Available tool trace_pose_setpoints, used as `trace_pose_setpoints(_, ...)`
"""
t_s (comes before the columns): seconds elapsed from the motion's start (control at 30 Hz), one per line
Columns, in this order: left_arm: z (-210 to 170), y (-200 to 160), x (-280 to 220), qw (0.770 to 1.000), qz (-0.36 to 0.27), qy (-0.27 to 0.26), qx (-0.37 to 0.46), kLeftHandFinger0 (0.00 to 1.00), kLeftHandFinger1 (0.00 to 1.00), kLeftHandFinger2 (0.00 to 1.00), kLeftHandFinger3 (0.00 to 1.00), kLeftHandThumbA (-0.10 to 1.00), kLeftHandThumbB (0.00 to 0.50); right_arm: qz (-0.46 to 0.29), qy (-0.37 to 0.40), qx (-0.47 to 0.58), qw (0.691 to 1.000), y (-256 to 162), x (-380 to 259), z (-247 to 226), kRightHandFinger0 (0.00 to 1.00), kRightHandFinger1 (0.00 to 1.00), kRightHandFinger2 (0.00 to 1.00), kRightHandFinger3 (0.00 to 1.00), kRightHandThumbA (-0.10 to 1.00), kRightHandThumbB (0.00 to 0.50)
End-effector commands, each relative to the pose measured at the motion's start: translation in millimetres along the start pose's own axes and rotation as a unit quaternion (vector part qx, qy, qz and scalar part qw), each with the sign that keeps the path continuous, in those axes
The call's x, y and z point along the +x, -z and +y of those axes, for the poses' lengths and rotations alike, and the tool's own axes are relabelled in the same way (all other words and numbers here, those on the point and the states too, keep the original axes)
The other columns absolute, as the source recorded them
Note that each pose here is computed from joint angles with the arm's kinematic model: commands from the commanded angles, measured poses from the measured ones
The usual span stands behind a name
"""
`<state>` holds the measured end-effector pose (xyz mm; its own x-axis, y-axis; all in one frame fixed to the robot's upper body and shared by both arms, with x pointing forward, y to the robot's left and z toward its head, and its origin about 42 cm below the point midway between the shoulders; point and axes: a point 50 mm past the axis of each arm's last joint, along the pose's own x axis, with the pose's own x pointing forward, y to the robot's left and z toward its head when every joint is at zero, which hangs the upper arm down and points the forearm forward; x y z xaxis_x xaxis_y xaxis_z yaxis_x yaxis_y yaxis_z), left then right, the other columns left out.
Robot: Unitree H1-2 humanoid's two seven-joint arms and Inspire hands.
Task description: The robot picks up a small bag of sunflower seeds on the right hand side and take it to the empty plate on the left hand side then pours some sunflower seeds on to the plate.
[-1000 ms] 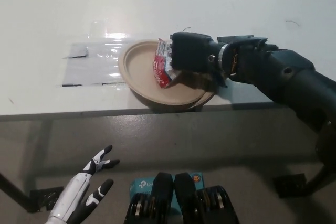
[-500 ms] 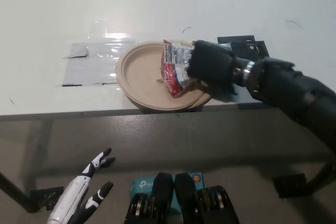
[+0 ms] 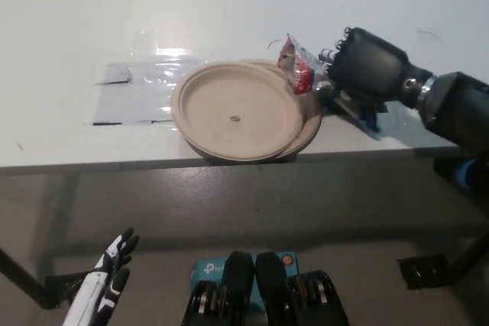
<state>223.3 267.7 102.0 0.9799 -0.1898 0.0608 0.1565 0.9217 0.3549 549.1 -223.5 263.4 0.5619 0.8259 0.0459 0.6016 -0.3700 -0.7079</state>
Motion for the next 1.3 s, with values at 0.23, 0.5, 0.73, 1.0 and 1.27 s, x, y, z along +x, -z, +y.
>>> trace_pose_setpoints(0.23, 6.6, -7.0, 1.7, 1.0, -0.005, 0.026, 0.013, 1.0, 1.0, 1.0, 1.0, 1.0, 0.262, 0.06, 0.09, 0.001, 0.994, 46.3, 11.4, -37.0, 0.0, 0.0, 0.25, 0.2, -0.1, 0.366)
trace_pose_setpoints(0.5, 2.2, -7.2, -3.1, 0.999, -0.004, 0.039, 0.029, 1.0, 1.0, 1.0, 1.0, 1.0, 0.297, 0.059, 0.101, -0.029, 0.993, 25.8, 11.8, -23.0, 0.0, 0.1, 0.52, 0.01, -0.1, 0.29)
trace_pose_setpoints(0.73, -7.4, -1.1, -16.7, 1.0, 0.01, 0.023, -0.011, 1.0, 1.0, 1.0, 1.0, 1.0, 0.257, 0.183, 0.104, 0.013, 0.977, 27.9, 28.2, -24.9, 0.0, 0.0, 0.46, 0.17, -0.1, 0.388)
trace_pose_setpoints(1.0, -5.7, -3.1, -21.6, 1.0, 0.007, 0.015, 0.0, 1.0, 1.0, 1.0, 1.0, 1.0, 0.249, 0.231, 0.082, 0.034, 0.969, 36.1, 42.4, -32.4, 0.0, 0.02, 0.41, 0.05, -0.1, 0.395)
trace_pose_setpoints(1.27, -2.6, -5.8, -23.7, 1.0, 0.005, 0.01, 0.004, 1.0, 1.0, 1.0, 1.0, 1.0, 0.259, 0.223, 0.048, -0.018, 0.974, 47.3, 40.4, -34.1, 0.0, 0.04, 0.43, 0.07, -0.1, 0.391)
